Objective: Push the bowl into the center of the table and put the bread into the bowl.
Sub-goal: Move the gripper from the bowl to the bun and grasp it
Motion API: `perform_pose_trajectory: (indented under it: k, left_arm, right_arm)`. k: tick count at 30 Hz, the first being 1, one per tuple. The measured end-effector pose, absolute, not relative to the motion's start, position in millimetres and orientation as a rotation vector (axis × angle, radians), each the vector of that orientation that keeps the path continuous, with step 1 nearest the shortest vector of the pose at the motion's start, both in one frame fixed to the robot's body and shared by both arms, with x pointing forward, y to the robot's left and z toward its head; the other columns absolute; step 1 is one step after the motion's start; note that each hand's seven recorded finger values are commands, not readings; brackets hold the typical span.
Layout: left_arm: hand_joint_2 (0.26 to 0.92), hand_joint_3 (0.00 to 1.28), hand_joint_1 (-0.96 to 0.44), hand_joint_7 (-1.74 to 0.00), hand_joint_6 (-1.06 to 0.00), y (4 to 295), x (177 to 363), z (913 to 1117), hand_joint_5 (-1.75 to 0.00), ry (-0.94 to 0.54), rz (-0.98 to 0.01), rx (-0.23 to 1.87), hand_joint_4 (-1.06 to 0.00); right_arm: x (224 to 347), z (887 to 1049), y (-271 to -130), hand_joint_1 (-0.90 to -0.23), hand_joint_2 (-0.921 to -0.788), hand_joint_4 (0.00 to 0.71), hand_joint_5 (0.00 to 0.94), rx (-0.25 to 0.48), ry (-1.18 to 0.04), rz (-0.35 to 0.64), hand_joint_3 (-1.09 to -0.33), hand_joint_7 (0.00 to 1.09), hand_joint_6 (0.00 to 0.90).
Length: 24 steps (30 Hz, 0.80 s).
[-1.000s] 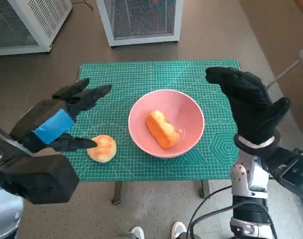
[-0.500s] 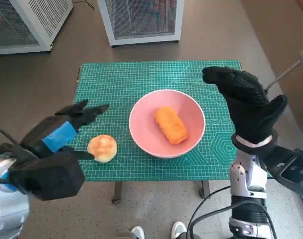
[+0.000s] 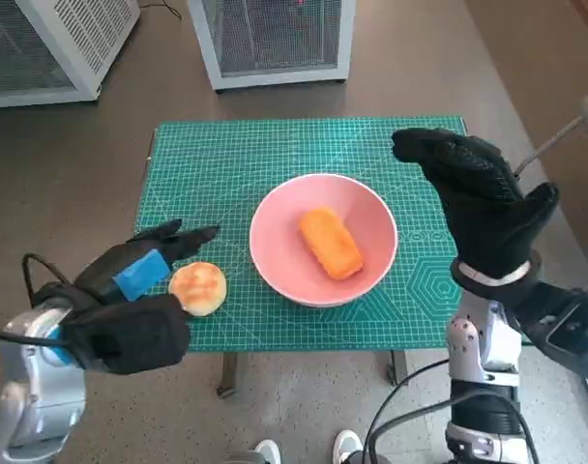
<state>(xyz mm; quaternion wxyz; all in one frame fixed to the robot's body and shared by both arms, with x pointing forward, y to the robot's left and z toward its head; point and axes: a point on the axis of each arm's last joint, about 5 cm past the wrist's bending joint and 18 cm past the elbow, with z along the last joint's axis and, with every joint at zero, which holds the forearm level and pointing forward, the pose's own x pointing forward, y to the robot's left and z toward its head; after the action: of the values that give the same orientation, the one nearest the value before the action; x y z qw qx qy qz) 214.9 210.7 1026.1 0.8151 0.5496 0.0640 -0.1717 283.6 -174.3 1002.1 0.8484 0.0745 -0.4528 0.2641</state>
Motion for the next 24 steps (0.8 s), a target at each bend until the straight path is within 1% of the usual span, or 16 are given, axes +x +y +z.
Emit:
perform_pose_trajectory:
  k: [9,12,15,18,23,24]
  left_arm:
    - [0.742,0.0,-0.14,-0.01,-0.33,204.4,220.6,1007.8,-0.02,0.205,-0.36,1.204,-0.18]
    - [0.749,0.01,-0.11,-0.02,-0.36,202.9,223.5,1000.0,-0.02,0.231,-0.357,1.202,-0.21]
    - [0.76,0.01,-0.07,-0.03,-0.4,201.8,226.6,991.8,-0.04,0.248,-0.342,1.202,-0.27]
    - [0.777,0.02,-0.02,-0.04,-0.45,200.9,229.2,985.0,-0.04,0.247,-0.323,1.203,-0.35]
    - [0.8,0.02,0.04,-0.05,-0.5,199.6,232.1,976.1,-0.04,0.223,-0.303,1.214,-0.43]
    - [0.809,0.03,0.05,-0.06,-0.53,199.7,232.7,974.4,-0.05,0.219,-0.299,1.217,-0.46]
  right_arm:
    - [283.5,1002.5,-176.1,-0.551,-0.921,0.443,0.005,0.148,-0.953,0.555,-0.502,0.57,0.134]
    - [283.6,1002.6,-176.9,-0.551,-0.921,0.443,0.005,0.144,-0.952,0.554,-0.501,0.58,0.132]
    - [283.5,1002.7,-176.9,-0.55,-0.921,0.443,0.005,0.142,-0.954,0.554,-0.501,0.58,0.13]
    - [283.5,1002.7,-177.0,-0.55,-0.921,0.443,0.004,0.14,-0.954,0.554,-0.503,0.58,0.128]
    - [283.4,1002.7,-176.8,-0.55,-0.921,0.442,0.004,0.138,-0.955,0.555,-0.506,0.58,0.124]
    - [283.4,1002.7,-176.8,-0.55,-0.921,0.442,0.004,0.138,-0.955,0.554,-0.506,0.58,0.123]
